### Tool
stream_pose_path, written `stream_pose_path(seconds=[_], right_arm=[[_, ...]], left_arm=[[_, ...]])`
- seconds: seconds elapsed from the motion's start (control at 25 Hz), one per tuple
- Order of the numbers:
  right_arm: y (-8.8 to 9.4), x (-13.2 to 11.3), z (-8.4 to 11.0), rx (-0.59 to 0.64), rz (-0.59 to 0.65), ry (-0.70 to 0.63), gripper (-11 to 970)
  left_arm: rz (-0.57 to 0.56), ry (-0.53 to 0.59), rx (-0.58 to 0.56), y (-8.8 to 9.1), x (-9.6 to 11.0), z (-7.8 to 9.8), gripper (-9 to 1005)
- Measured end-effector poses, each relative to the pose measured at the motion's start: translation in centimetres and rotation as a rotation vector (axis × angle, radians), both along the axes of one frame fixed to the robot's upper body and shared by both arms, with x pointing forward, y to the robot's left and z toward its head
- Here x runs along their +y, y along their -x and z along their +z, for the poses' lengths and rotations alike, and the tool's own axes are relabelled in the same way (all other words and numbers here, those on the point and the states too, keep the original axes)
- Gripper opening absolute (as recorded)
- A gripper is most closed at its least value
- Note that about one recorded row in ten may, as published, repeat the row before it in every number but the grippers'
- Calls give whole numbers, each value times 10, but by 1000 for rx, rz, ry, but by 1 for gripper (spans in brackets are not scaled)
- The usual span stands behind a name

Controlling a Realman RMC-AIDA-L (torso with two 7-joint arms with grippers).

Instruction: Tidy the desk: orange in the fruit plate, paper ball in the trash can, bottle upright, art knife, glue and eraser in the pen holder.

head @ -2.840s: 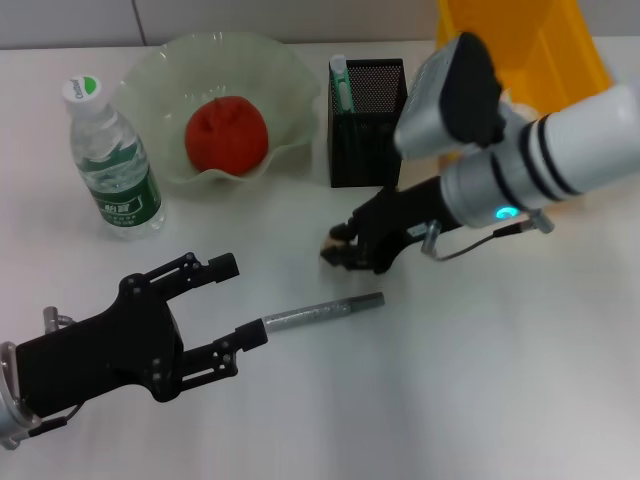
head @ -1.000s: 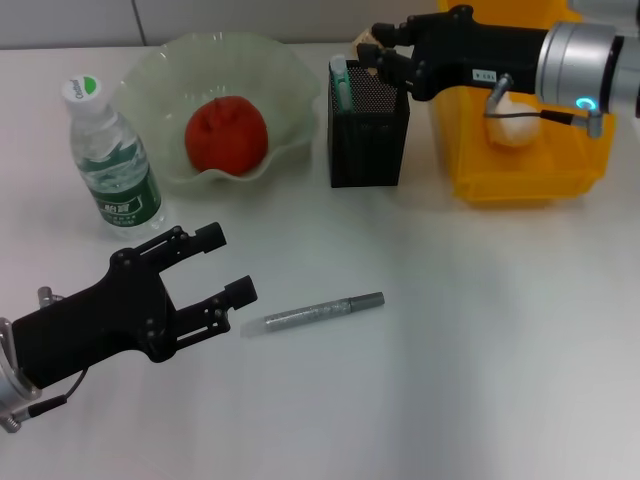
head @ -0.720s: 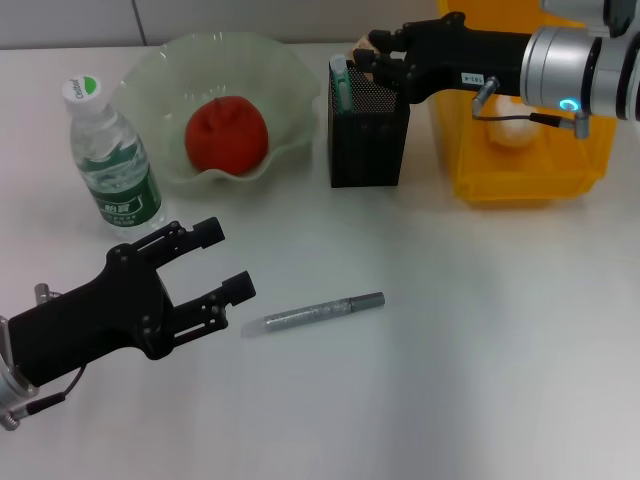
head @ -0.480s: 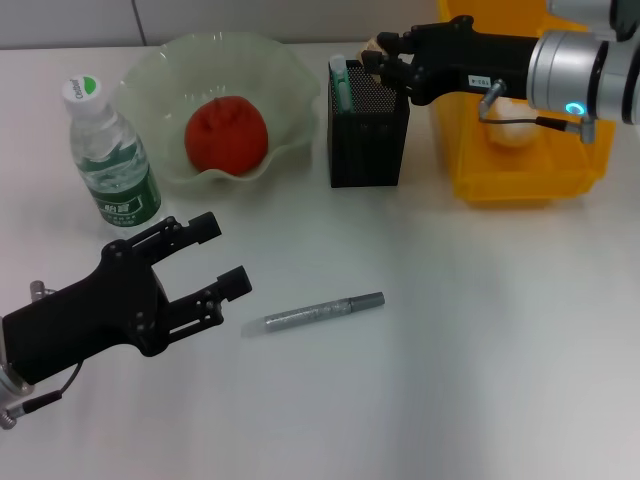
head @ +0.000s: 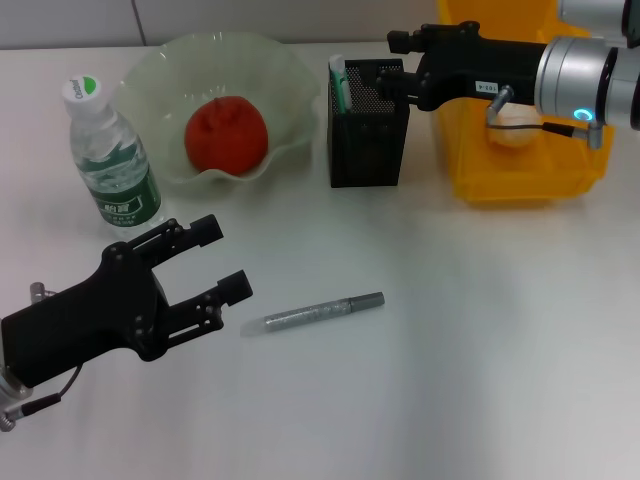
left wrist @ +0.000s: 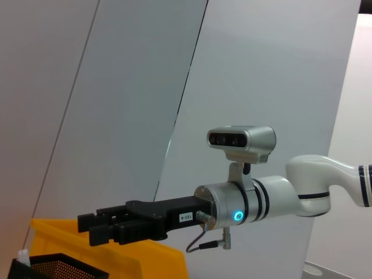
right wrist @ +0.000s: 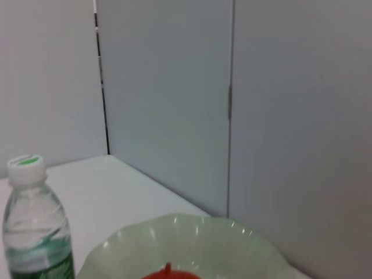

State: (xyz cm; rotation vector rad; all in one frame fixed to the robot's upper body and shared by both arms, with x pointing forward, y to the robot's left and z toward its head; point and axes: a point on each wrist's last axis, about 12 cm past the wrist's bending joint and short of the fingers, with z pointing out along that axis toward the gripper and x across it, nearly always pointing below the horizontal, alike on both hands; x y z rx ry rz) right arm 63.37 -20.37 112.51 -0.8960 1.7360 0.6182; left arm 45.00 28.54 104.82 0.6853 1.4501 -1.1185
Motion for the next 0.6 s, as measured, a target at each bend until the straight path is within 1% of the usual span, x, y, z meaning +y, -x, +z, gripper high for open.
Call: stream_pose_path(seconds=[0.08,0.12,0.2,0.28,0.32,0.4,0.44,0.48,0.52,0.6], right_arm=[[0,-3,1,0,-16,-25,513],[3,-7,6,-1,-7,-86,534],[10,-13,15,-10,45,-154,565],[13,-16,18,-14,69,-176,586],[22,-20,26,-15,152,-215,596],[31,-22,31,-5,250,-235,606],[34,-22,33,0,295,-236,605],[34,-22,33,0,295,-236,605],[39,-18,34,17,371,-216,605],[43,-10,32,44,449,-164,604]], left_arm=[[-4,-1,-3,0,0,0,773],[-5,-2,-4,0,0,0,773],[-8,-5,-6,0,0,0,773],[-15,-11,-8,1,0,0,773],[-27,-20,-7,1,0,0,773],[-32,-29,-6,2,2,0,773],[-32,-29,-6,2,2,0,773],[-35,-42,-3,2,4,0,773],[-36,-48,-2,2,4,-1,773],[-46,-69,0,2,6,-1,773]])
